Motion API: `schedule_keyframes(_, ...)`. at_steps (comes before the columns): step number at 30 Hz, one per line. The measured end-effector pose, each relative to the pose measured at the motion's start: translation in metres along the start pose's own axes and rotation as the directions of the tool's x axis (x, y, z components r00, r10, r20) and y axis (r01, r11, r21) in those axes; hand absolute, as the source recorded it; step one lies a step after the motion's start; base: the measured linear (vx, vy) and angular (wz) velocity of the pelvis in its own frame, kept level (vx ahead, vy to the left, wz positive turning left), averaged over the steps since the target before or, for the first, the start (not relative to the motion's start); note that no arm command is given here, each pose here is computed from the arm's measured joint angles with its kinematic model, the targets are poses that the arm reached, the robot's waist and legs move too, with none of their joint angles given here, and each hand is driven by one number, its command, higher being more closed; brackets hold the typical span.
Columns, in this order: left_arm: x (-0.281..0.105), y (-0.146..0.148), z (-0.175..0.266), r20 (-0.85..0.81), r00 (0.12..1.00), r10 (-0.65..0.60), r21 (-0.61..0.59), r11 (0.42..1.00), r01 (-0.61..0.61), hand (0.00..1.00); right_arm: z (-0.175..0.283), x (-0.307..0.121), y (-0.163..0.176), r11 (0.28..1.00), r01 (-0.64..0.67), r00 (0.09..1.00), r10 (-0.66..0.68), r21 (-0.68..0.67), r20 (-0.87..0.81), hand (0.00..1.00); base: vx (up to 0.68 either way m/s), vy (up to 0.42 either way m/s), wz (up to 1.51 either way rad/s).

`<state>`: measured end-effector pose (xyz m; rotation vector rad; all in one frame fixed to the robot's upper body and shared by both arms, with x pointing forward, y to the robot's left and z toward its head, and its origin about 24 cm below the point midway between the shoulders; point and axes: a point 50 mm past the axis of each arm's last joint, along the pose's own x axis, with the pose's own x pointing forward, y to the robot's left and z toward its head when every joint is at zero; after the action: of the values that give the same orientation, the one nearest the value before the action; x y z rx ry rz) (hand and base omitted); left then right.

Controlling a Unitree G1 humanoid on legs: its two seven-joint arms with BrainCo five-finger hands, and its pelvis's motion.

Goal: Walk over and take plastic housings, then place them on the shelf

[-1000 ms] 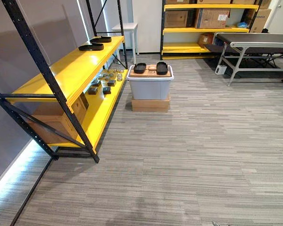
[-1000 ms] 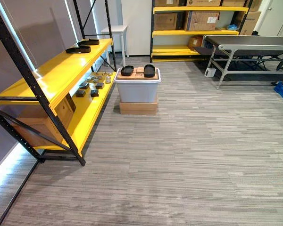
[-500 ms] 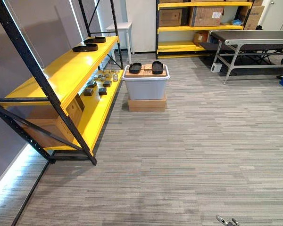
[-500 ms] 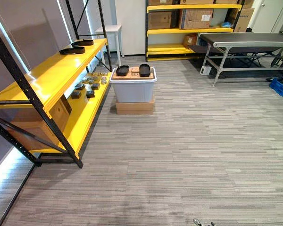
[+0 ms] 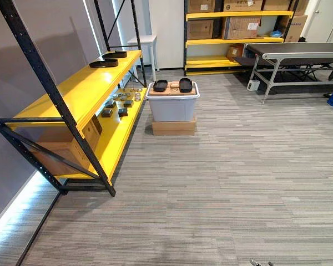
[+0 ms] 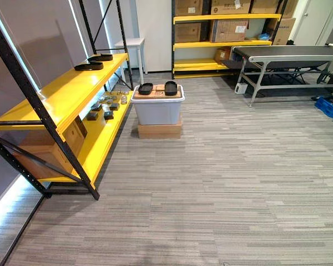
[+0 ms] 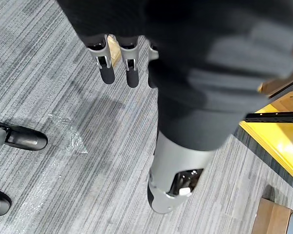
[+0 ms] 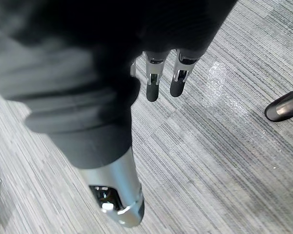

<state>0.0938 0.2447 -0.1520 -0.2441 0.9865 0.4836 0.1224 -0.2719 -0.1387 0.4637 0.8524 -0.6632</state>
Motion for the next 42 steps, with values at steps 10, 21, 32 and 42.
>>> schedule_keyframes(10, 0.001, -0.004, 0.006, 0.030, 0.999, -0.012, 0.033, 0.999, 0.011, 0.00, 0.003, 0.003, 0.015, 0.999, -0.035, 0.999, 0.035, -0.027, 0.000, 0.00, -0.01, -0.005, -0.05)
schedule_keyframes(21, 0.005, -0.025, 0.032, 0.105, 0.990, -0.097, 0.174, 0.982, 0.078, 0.00, -0.013, 0.000, 0.025, 0.997, -0.059, 0.998, 0.057, -0.053, -0.040, 0.00, 0.05, 0.079, 0.03)
schedule_keyframes(32, -0.001, -0.001, -0.003, 0.010, 0.999, 0.048, -0.058, 0.997, -0.048, 0.00, -0.044, -0.010, 0.001, 1.000, 0.024, 0.994, -0.023, 0.009, -0.107, 0.00, 0.62, -0.209, 0.14)
schedule_keyframes(42, -0.014, -0.005, -0.040, -0.071, 0.997, 0.015, -0.008, 1.000, -0.015, 0.00, -0.019, -0.001, 0.044, 0.992, -0.096, 0.995, 0.093, -0.078, -0.041, 0.00, 0.68, 0.114, -0.59)
